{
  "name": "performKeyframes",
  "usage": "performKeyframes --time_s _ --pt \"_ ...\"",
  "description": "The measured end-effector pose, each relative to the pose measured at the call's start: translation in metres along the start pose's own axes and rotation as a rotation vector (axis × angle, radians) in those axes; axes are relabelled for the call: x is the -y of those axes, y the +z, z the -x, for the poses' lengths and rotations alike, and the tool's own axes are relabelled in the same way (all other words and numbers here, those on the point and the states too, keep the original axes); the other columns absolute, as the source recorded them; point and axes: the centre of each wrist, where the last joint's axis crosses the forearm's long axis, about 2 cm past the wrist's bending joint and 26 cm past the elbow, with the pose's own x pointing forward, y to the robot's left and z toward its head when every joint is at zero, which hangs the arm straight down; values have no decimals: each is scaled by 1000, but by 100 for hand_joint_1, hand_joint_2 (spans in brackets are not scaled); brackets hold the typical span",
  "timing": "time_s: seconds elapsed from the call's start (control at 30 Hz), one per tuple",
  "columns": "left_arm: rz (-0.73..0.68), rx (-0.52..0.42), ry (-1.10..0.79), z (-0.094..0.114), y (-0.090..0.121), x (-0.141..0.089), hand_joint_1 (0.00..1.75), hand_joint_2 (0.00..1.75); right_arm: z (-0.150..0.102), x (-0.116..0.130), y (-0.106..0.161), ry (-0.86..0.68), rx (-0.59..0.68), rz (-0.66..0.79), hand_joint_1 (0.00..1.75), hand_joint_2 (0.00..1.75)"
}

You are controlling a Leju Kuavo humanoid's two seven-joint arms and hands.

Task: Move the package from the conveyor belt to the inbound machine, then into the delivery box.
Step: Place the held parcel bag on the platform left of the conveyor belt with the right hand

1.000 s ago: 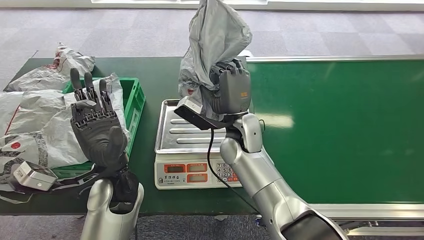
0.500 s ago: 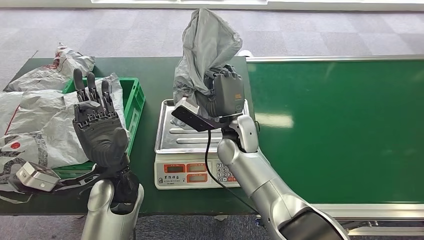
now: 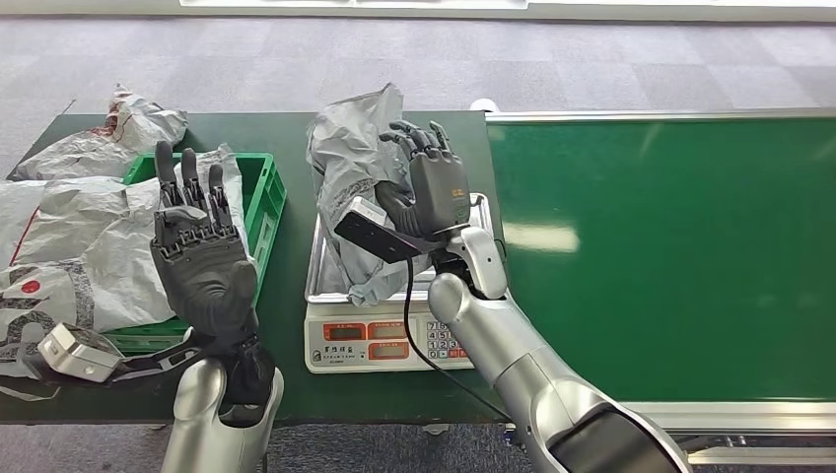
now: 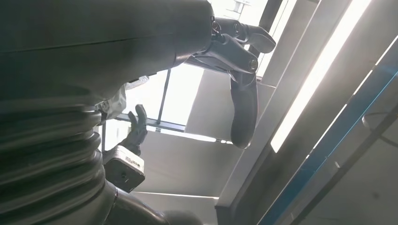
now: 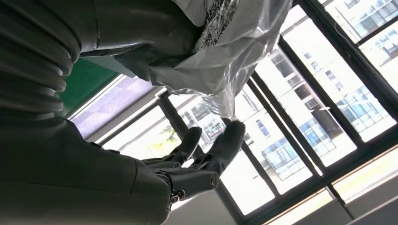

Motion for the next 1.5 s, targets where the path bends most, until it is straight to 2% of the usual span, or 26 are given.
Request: performKeyframes --time_s 0.47,0.67,0.77,0.8,0.9,0.97,1.07,1.3,1.4,1.5 --pt "-10 4 -33 -4 3 -5 0 175 -2 0 -5 9 -34 -44 0 175" --pt "-23 14 -58 -9 5 -7 0 175 -5 1 -10 93 -108 -43 0 175" --pt "-24 17 -64 -11 6 -8 0 175 -7 2 -11 116 -129 -43 0 44" --pt "-25 17 -66 -12 6 -8 0 175 -7 2 -12 120 -131 -42 0 44" --pt "-34 19 -73 -13 7 -9 0 175 -9 4 -11 141 -95 26 0 175" --pt "-47 18 -76 -13 8 -10 0 175 -15 11 -11 153 -2 138 0 175" --pt "-71 14 -79 -12 9 -11 0 175 -25 35 -9 124 130 324 0 175" --pt "-111 -29 -198 -7 12 -14 0 175 -36 123 17 46 315 816 0 175" --pt "-115 -55 -252 -3 13 -17 0 175 -39 149 32 59 351 942 0 175" --pt "-110 -67 -264 0 13 -17 0 175 -43 163 41 75 368 1006 0 175"
